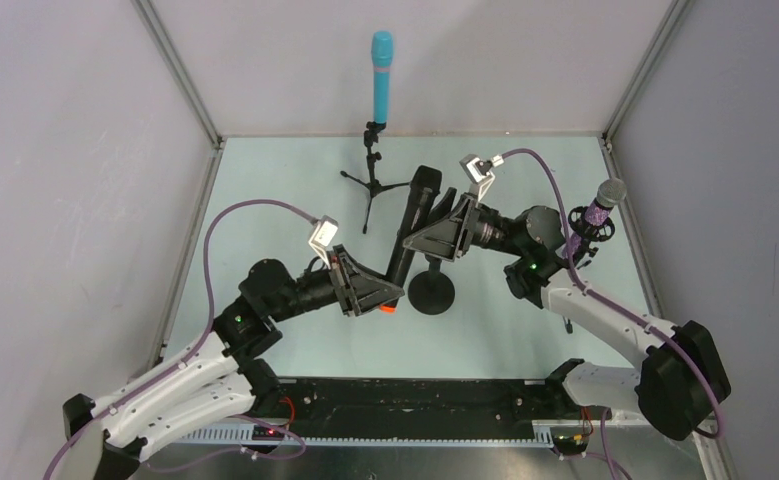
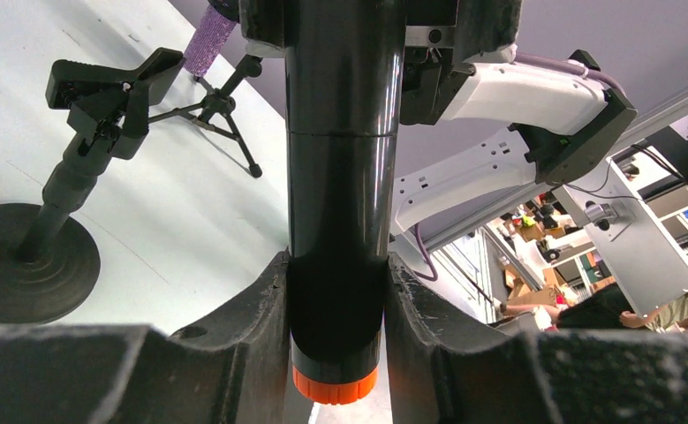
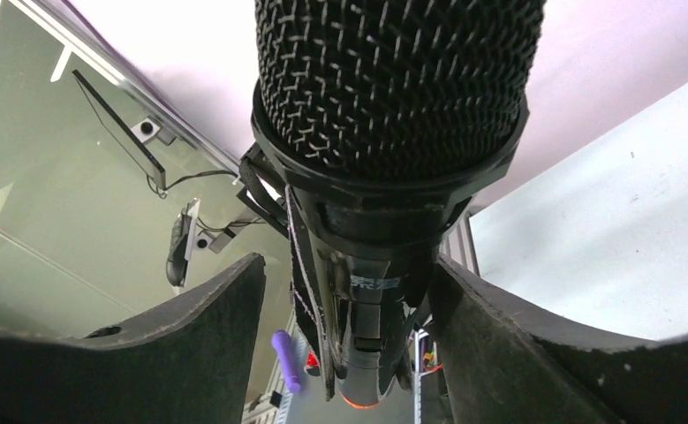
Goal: Attach the microphones to the stand
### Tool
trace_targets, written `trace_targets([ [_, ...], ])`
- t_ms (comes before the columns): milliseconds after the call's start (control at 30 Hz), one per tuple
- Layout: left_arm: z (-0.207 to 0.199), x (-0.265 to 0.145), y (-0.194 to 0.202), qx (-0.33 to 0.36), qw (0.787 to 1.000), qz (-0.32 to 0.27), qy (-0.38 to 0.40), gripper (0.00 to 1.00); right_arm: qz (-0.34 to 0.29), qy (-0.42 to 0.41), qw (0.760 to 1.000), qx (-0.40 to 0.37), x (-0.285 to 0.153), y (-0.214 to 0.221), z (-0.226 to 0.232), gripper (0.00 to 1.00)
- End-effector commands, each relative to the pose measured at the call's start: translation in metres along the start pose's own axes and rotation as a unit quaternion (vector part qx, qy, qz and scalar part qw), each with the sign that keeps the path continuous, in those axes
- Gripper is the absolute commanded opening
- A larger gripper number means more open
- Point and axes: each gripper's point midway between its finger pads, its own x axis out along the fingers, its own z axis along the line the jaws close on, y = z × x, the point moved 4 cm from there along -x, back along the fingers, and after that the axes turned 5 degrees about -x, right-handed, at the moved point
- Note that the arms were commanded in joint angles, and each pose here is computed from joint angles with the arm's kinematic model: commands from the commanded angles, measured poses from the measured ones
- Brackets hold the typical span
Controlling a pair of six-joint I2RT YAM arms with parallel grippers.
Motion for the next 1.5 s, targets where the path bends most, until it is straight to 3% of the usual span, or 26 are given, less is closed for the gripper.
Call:
trace_targets([
  [0,-0.018,0.000,-0.009,0.012,0.999,-0.020,0.041,0.00,-0.022,-0.042,0.998,-0.033,0.007,-0.019,0.022,0.69],
  [267,-0.014,-0.002,-0.008,0.017,0.999,-0.024,0.036,0.00,-0.022,-0.027,0.999,-0.033,0.005,-0.021,0.015,0.43],
  [467,-0.007,-0.001,-0.005,0.012,0.999,-0.027,0.024,0.03,-0.019,-0.022,0.999,-0.027,0.006,-0.020,0.010,0.02],
  [533,-0.003,-0.002,-0.005,0.010,0.999,-0.033,0.015,0.14,-0.017,-0.022,0.999,-0.025,0.006,-0.019,0.009,0.00],
  [600,0.002,-0.002,-0.007,0.008,0.999,-0.048,0.003,0.36,-0.016,-0.021,0.999,-0.024,0.006,-0.019,0.008,0.00],
  [633,0.003,-0.004,-0.009,0.009,0.998,-0.058,-0.002,0.75,-0.015,-0.020,0.999,-0.023,0.007,-0.018,0.007,0.00],
  [667,0.005,-0.004,-0.010,0.009,0.998,-0.065,-0.008,0.93,-0.015,-0.020,0.999,-0.026,0.007,-0.018,0.007,0.00],
  [700,0.005,-0.005,-0.012,0.012,0.997,-0.070,-0.009,0.97,-0.014,-0.019,0.999,-0.025,0.007,-0.018,0.006,0.00],
  [967,0.012,-0.008,-0.029,0.022,0.991,-0.128,-0.043,1.00,-0.010,0.000,0.999,-0.047,0.004,-0.018,0.003,0.00],
  [1200,0.022,-0.024,-0.054,0.032,0.970,-0.223,-0.093,1.00,-0.022,0.072,0.993,-0.088,-0.012,-0.025,-0.005,0.00],
  [1467,0.036,-0.028,-0.055,0.064,0.961,-0.237,-0.126,1.00,-0.068,0.152,0.970,-0.179,-0.042,-0.046,0.011,0.00],
])
